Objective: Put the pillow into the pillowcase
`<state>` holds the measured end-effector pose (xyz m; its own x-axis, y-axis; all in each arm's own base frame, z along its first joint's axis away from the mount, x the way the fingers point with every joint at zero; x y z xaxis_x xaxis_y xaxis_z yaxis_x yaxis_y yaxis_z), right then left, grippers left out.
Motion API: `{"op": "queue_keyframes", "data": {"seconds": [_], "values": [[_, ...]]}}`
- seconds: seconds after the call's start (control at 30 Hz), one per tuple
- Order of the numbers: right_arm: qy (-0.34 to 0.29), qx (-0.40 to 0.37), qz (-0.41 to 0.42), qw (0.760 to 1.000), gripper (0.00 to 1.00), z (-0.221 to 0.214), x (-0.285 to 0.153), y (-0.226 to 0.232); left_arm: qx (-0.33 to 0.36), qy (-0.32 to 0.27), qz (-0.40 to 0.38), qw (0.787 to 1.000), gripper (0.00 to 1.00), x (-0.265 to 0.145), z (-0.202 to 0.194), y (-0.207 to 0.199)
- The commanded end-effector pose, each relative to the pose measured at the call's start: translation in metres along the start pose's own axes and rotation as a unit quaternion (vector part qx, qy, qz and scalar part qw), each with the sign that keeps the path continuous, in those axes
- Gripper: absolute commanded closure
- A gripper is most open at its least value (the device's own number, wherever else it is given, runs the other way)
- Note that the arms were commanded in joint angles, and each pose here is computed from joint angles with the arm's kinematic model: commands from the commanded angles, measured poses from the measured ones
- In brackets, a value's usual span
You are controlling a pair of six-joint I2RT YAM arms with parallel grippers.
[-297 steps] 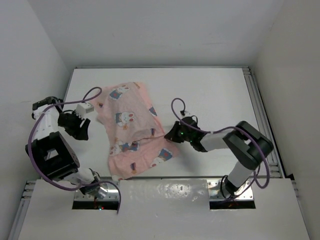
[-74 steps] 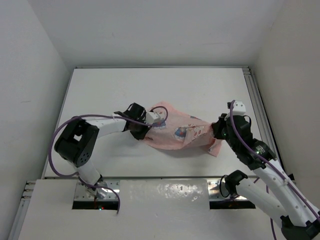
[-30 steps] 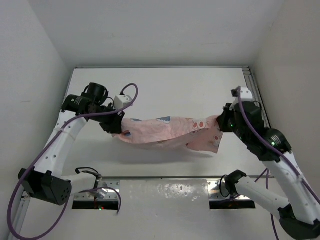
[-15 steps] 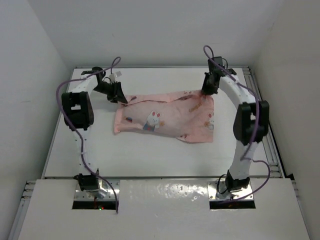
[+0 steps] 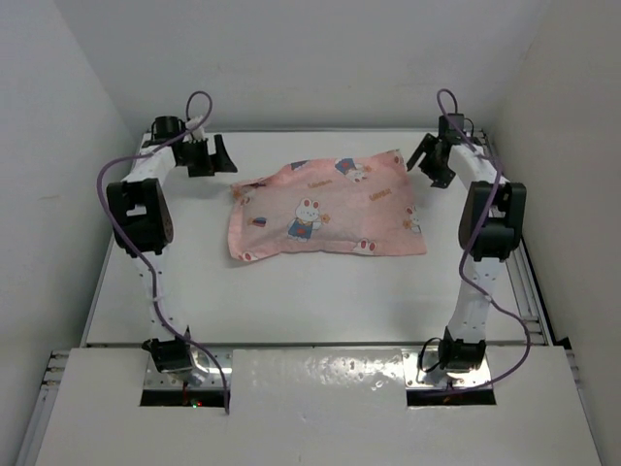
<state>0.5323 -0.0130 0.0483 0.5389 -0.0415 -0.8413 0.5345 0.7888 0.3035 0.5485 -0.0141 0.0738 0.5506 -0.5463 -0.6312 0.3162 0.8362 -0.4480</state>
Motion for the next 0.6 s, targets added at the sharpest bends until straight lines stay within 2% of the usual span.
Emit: {"op": "queue_keyframes", "data": {"seconds": [0.0,0.07,0.17,0.2,0.23,0.27,0.3,0.33,0.37,0.4,0.47,0.53,0.57], "values": [[-0.068,-0.044,0.033,0.996,0.20,0.025,-0.051,0.013,0.188,-0.045,0.040,0.980,0.01,-0.033,0.036,-0.037],[-0.052,-0.059,0.023,0.997,0.20,-0.001,-0.049,-0.001,0.206,-0.039,0.057,0.976,0.04,-0.037,0.025,-0.046],[-0.056,-0.068,0.020,0.996,0.19,-0.021,-0.067,-0.012,0.206,-0.050,0.069,0.975,0.17,-0.041,0.027,-0.043],[-0.057,-0.069,0.020,0.996,0.19,-0.025,-0.070,-0.015,0.196,-0.053,0.072,0.977,0.31,-0.042,0.029,-0.040],[-0.059,-0.070,0.022,0.996,0.20,-0.029,-0.072,-0.017,0.194,-0.057,0.072,0.977,0.40,-0.043,0.032,-0.042],[-0.055,-0.070,0.021,0.996,0.21,-0.042,-0.077,-0.024,0.191,-0.065,0.066,0.977,0.65,-0.046,0.036,-0.043],[-0.053,-0.068,0.028,0.996,0.23,-0.049,-0.080,-0.026,0.193,-0.072,0.065,0.976,0.79,-0.048,0.039,-0.046],[-0.060,-0.069,0.040,0.995,0.27,-0.052,-0.083,-0.023,0.200,-0.076,0.060,0.975,0.90,-0.052,0.041,-0.053],[-0.042,-0.068,0.036,0.996,0.29,-0.071,-0.079,-0.033,0.211,-0.072,0.043,0.974,0.98,-0.049,0.038,-0.066],[-0.043,-0.064,0.050,0.996,0.32,-0.076,-0.086,-0.030,0.234,-0.055,0.030,0.970,1.00,-0.048,0.030,-0.074],[-0.031,-0.056,0.054,0.997,0.44,-0.094,-0.085,-0.037,0.279,-0.018,-0.007,0.960,1.00,-0.043,0.010,-0.097],[-0.032,-0.062,0.075,0.995,0.54,-0.107,-0.092,-0.025,0.309,0.009,-0.039,0.950,1.00,-0.038,-0.006,-0.121],[-0.022,-0.054,0.071,0.996,0.67,-0.120,-0.089,-0.031,0.311,0.026,-0.049,0.949,1.00,-0.040,-0.016,-0.126]]}}
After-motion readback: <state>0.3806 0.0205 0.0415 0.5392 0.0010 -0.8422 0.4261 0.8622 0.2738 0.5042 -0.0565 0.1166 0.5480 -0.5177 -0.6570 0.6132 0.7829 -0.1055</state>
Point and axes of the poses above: each gripper's point midway between its finger pads, its own x axis out along the fingers, its own y axis along the line the jaws close on, z = x × y, the point moved 1 cm from there along -x, back along the fingers, and after that the axes turned 4 degrees about x, right-handed, at the moved point
